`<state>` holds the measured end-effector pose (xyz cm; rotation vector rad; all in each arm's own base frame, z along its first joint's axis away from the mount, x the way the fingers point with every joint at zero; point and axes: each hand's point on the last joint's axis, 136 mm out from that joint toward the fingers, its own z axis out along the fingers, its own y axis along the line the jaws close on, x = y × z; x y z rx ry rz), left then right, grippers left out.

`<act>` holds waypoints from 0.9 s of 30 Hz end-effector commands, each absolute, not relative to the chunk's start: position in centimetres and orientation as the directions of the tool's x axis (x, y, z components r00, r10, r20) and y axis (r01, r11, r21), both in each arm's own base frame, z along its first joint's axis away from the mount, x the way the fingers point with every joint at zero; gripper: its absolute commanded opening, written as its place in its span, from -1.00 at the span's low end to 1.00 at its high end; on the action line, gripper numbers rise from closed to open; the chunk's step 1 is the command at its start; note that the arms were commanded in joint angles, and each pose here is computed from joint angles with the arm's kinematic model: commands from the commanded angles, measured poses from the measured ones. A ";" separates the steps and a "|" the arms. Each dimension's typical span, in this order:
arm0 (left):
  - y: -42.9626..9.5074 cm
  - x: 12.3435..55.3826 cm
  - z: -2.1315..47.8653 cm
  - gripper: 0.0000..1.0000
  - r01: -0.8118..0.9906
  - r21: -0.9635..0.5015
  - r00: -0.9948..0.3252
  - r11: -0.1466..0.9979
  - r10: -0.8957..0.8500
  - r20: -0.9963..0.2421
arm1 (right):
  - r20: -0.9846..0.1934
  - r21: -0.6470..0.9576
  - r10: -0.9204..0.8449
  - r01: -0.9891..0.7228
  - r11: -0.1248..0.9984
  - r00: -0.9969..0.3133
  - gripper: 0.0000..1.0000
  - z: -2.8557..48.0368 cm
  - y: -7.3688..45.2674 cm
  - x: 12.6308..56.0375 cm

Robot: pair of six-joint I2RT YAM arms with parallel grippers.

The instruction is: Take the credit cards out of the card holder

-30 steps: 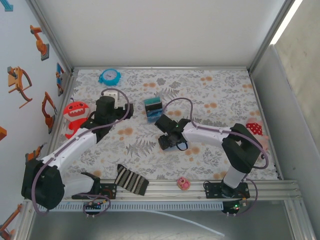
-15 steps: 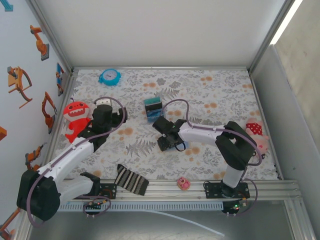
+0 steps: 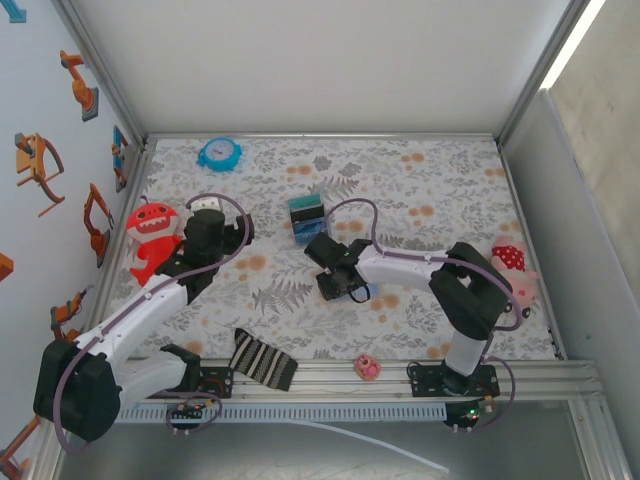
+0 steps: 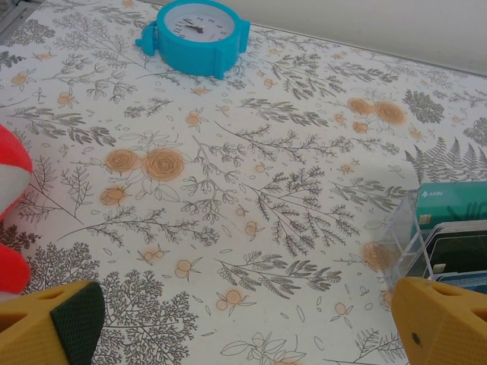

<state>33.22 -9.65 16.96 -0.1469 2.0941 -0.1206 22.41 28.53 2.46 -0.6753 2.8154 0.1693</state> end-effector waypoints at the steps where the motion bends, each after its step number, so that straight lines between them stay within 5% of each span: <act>1: -10.0 33.3 18.0 0.94 -0.045 -0.169 -0.481 0.985 -0.170 -0.860 | -0.258 0.130 -0.405 -0.447 0.885 -0.877 -0.26 2.4 29.0 22.0; 14: -10.6 32.9 19.5 0.94 0.002 -0.198 -0.468 0.980 -0.174 -0.866 | -0.265 0.201 -0.381 -0.437 0.877 -0.886 -0.56 3.2 29.1 22.0; 27: -10.4 32.1 21.5 0.94 0.022 -0.227 -0.430 0.974 -0.196 -0.881 | -0.317 0.214 -0.361 -0.436 0.874 -0.877 -0.66 5.6 29.9 23.0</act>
